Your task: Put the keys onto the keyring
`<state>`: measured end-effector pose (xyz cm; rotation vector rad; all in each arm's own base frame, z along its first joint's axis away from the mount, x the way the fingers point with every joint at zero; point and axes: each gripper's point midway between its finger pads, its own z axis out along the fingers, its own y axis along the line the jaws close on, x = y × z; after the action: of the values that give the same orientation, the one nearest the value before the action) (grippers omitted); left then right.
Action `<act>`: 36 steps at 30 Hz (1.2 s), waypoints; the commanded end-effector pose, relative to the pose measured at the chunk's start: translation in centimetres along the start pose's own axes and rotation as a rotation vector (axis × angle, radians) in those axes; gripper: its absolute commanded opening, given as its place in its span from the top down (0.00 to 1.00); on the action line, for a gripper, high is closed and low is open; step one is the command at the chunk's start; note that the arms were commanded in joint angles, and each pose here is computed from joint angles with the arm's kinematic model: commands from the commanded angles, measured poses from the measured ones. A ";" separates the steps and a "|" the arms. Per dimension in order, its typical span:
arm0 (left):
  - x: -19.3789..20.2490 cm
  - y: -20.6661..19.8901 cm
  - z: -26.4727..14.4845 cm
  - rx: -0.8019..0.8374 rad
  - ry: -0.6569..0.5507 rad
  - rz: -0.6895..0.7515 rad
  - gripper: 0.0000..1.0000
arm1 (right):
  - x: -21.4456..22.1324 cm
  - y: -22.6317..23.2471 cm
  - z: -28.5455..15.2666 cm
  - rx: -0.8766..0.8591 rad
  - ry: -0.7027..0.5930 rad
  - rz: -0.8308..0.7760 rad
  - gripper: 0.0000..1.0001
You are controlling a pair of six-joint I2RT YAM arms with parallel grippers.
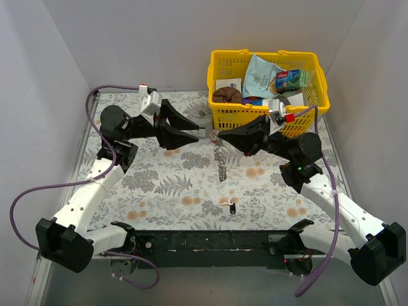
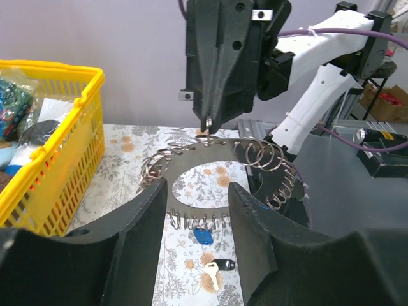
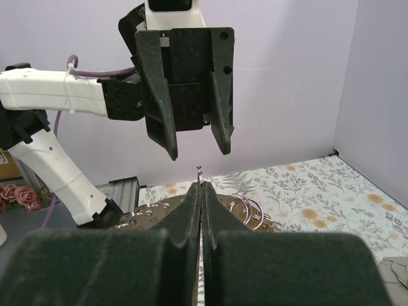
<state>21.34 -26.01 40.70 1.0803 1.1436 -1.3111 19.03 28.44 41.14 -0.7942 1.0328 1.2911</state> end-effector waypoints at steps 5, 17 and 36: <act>-1.3 -1.7 2.9 0.073 -0.023 0.021 0.64 | -3.3 1.1 0.3 -0.043 -0.119 -0.044 0.99; -1.5 -0.5 4.3 0.060 -0.024 -0.026 0.75 | -2.8 1.0 0.2 -0.037 -0.105 -0.035 0.99; -0.5 -0.9 5.1 0.095 0.005 -0.035 1.00 | -2.3 0.8 0.2 -0.035 -0.096 -0.025 0.99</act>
<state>20.73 -30.89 40.77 1.1198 1.1533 -1.4259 18.86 28.48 41.36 -0.7693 1.0205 1.3364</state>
